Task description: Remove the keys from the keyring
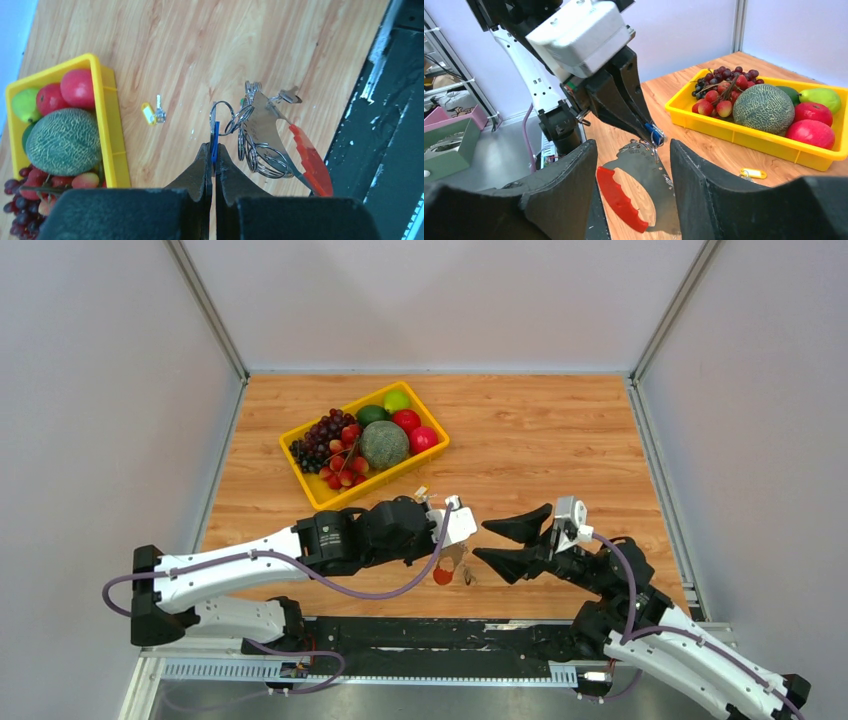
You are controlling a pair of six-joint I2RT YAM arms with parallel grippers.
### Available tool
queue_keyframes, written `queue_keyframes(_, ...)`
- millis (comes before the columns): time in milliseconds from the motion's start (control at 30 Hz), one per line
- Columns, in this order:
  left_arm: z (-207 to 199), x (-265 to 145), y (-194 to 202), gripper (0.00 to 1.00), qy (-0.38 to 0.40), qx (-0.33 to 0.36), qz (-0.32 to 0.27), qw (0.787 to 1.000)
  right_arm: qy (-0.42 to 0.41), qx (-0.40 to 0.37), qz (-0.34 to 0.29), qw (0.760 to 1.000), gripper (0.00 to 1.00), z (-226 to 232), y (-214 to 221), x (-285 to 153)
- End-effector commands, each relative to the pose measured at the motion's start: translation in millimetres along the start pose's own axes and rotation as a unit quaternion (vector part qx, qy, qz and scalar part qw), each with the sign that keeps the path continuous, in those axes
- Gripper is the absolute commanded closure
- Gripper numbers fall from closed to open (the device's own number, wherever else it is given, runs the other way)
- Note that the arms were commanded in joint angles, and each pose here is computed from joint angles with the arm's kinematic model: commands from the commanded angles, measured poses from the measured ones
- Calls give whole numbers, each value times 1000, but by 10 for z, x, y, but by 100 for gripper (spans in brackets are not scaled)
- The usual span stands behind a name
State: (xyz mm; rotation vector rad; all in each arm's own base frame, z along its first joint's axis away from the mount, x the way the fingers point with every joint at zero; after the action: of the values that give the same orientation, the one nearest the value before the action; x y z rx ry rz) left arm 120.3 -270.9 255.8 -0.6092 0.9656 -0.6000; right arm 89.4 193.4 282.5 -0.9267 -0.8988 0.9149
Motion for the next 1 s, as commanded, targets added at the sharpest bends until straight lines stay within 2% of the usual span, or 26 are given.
queue_keyframes(0,178,-63,-87,100,-54,-37,23,998,22,4,-18,1000,41,-50,10,-44)
queue_keyframes(133,171,-35,-71,100,-50,-47,69,995,47,16,-14,999,39,-119,54,-50)
queue_keyframes(400,80,29,92,100,-38,-81,240,967,81,56,32,995,34,-246,265,45)
queue_keyframes(533,29,91,116,100,-17,-95,310,946,93,65,59,992,19,-298,361,107)
queue_keyframes(600,19,95,73,100,-3,-105,319,942,93,67,67,991,15,-306,386,122)
queue_keyframes(700,25,84,-18,100,19,-126,309,942,91,65,70,991,15,-308,416,113)
queue_keyframes(967,57,40,-188,100,58,-166,265,948,91,61,65,992,22,-326,517,8)
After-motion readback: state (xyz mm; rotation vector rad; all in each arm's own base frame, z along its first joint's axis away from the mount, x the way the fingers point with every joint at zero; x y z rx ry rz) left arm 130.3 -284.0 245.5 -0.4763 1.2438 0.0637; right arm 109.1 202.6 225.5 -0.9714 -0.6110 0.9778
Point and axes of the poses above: each gripper's point midway between its finger pads, its own x axis out along the fingers, its own z axis along the line the jaws close on, y = z × x, the point moved 5 cm from there along -x, back along the fingers, and after that the axes turned 10 degrees about x, right-handed, at the moved point
